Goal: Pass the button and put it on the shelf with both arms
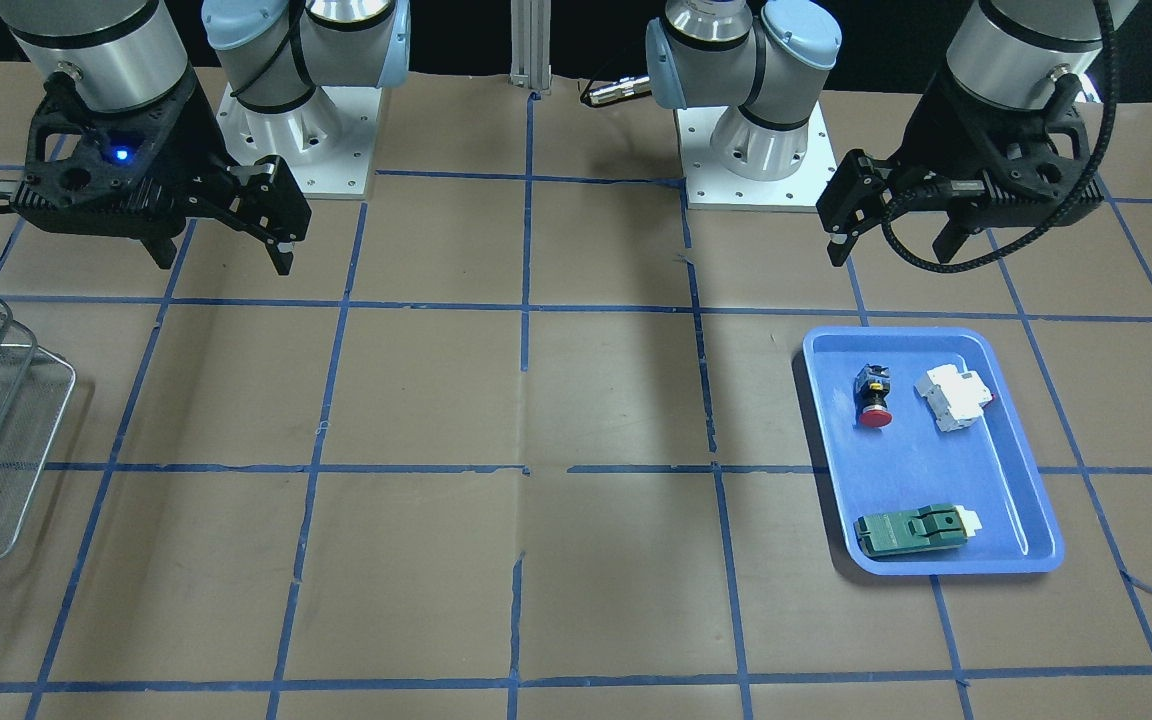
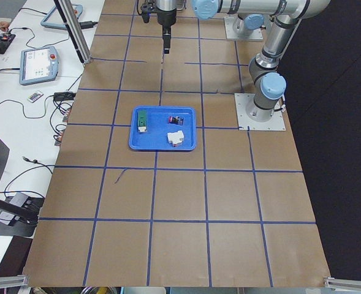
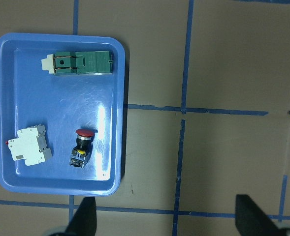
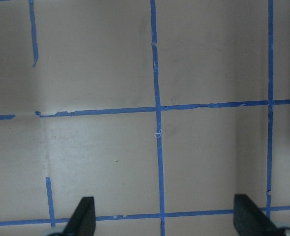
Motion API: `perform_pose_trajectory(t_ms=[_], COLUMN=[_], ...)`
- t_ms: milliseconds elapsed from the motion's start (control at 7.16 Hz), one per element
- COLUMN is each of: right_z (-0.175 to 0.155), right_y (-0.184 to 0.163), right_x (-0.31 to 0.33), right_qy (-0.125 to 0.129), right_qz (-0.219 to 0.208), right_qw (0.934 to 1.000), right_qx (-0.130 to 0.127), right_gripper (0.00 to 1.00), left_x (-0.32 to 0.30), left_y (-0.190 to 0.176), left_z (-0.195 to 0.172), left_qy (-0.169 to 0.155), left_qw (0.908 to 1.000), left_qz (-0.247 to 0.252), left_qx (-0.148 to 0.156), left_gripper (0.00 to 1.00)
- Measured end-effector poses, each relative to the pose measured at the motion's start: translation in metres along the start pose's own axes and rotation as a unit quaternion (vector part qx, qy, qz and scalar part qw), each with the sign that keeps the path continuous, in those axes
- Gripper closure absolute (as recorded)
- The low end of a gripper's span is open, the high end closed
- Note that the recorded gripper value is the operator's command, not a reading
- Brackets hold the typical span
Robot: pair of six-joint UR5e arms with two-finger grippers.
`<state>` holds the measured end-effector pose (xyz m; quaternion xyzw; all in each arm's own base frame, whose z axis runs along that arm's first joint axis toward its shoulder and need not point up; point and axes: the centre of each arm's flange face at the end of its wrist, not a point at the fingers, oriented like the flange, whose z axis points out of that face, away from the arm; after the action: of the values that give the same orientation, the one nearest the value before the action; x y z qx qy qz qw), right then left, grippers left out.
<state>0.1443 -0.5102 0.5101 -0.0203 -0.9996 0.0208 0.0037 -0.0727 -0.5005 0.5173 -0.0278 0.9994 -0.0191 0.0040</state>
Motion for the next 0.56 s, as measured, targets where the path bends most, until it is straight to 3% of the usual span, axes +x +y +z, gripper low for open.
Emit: perform_pose_trajectory(t_ms=[559], right_z=[-0.0001], right_y=[-0.0015], right_x=[0.0009], right_qy=[0.0], right_qz=[0.001], right_qw=[1.0], right_qx=[0.003], right_gripper=[0.0], left_x=[-0.0054], left_y=[0.0043], left_z=[0.0039], left_qy=[0.004], left_qw=[0.9999], left_qz=[-0.002], left_qx=[-0.013], left_gripper=[0.0])
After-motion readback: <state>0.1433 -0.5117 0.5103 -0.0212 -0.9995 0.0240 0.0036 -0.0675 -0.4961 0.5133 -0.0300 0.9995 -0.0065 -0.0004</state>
